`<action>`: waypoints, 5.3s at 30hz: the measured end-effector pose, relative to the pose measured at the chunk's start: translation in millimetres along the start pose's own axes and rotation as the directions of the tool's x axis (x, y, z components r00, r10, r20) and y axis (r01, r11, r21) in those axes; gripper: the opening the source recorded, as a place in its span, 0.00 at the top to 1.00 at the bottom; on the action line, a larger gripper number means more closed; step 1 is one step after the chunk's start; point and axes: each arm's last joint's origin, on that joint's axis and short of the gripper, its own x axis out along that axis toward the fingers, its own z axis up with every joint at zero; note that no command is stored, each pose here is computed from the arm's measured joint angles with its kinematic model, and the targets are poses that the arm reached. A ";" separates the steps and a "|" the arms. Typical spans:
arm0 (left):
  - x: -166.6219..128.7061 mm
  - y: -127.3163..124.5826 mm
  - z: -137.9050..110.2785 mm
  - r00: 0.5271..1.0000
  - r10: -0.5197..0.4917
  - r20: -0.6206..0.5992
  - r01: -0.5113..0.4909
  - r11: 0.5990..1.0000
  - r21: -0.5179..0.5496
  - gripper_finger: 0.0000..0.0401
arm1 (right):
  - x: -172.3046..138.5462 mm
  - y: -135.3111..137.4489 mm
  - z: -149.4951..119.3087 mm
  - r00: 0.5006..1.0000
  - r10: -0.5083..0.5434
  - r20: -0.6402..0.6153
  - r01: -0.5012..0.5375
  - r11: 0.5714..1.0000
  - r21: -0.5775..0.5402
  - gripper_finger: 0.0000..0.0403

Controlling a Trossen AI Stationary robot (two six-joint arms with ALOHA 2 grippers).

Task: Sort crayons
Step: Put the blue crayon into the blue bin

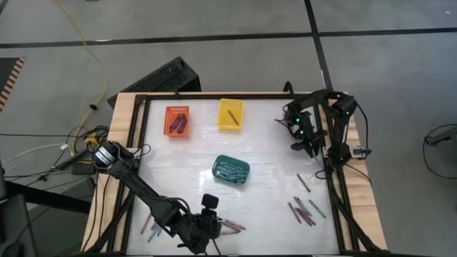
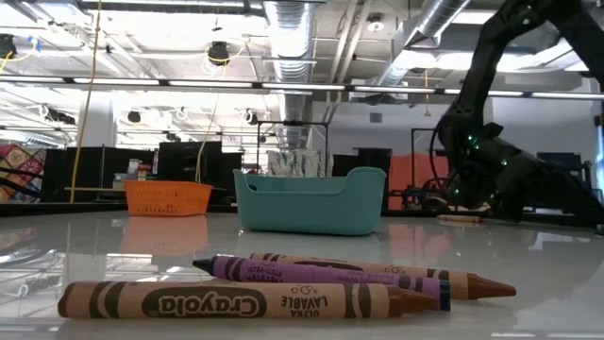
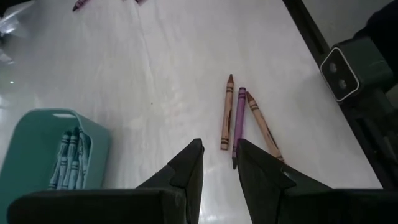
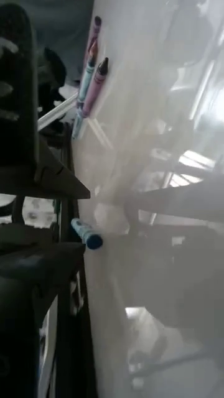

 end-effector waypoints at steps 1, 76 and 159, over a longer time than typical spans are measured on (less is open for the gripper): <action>0.0 0.1 -0.3 1.000 0.000 -0.003 0.000 1.000 0.000 0.78 | 1.1 1.1 0.8 1.000 -0.007 -0.010 0.007 1.000 -0.001 0.70; -1.0 -2.4 -0.9 1.000 -0.021 -0.007 0.021 1.000 0.003 0.78 | 14.6 24.1 10.1 0.990 -0.117 0.074 0.118 0.993 -0.002 0.99; -24.0 -30.7 -31.1 0.982 0.078 -0.172 -0.095 0.991 -0.097 0.78 | -57.2 306.5 -72.2 0.489 0.437 0.755 0.539 0.528 -0.656 0.92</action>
